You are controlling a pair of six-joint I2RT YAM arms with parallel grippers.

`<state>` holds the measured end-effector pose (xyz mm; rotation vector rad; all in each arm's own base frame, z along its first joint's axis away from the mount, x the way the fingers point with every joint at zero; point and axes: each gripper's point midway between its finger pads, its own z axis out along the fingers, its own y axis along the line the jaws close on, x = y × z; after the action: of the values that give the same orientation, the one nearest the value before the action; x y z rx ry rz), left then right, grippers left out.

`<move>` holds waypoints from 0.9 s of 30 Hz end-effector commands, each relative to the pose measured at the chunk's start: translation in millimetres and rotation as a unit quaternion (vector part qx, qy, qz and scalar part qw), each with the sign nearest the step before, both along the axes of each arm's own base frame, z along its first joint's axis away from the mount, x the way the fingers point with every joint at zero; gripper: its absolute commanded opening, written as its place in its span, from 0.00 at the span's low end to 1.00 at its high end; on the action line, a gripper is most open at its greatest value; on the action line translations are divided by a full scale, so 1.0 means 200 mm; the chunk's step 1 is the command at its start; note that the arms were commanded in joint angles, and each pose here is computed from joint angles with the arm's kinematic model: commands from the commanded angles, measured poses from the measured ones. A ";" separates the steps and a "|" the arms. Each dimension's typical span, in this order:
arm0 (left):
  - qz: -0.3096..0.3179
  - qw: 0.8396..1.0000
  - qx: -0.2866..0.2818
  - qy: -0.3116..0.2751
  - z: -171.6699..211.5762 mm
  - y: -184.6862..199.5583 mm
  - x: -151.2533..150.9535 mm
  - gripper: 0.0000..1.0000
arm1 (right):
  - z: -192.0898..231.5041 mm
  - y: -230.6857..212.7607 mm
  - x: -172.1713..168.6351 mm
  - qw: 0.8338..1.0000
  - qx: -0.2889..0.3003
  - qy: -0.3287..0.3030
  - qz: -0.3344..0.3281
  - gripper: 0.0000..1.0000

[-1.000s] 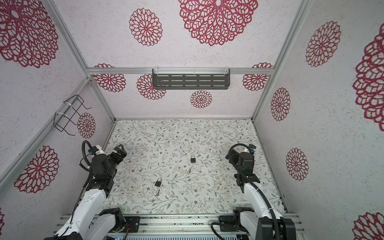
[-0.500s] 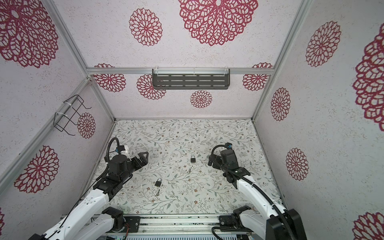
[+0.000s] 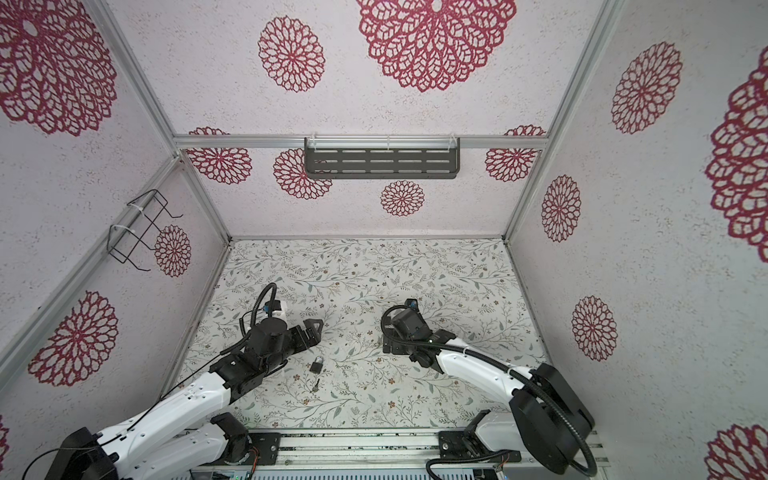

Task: Unlock with the key
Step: 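Move the right gripper over the silver key while the left arm advances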

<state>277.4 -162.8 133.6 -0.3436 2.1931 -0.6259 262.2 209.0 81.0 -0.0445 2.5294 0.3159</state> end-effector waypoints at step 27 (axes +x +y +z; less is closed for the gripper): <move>0.025 1.000 -0.012 -0.004 0.01 -0.13 0.08 1.00 | -0.21 0.17 0.10 0.994 -0.103 -0.003 -0.033 0.99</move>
<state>288.4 -181.4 126.9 -0.4015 2.1877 -0.5994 279.9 243.4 35.7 -0.0644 2.5532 0.0506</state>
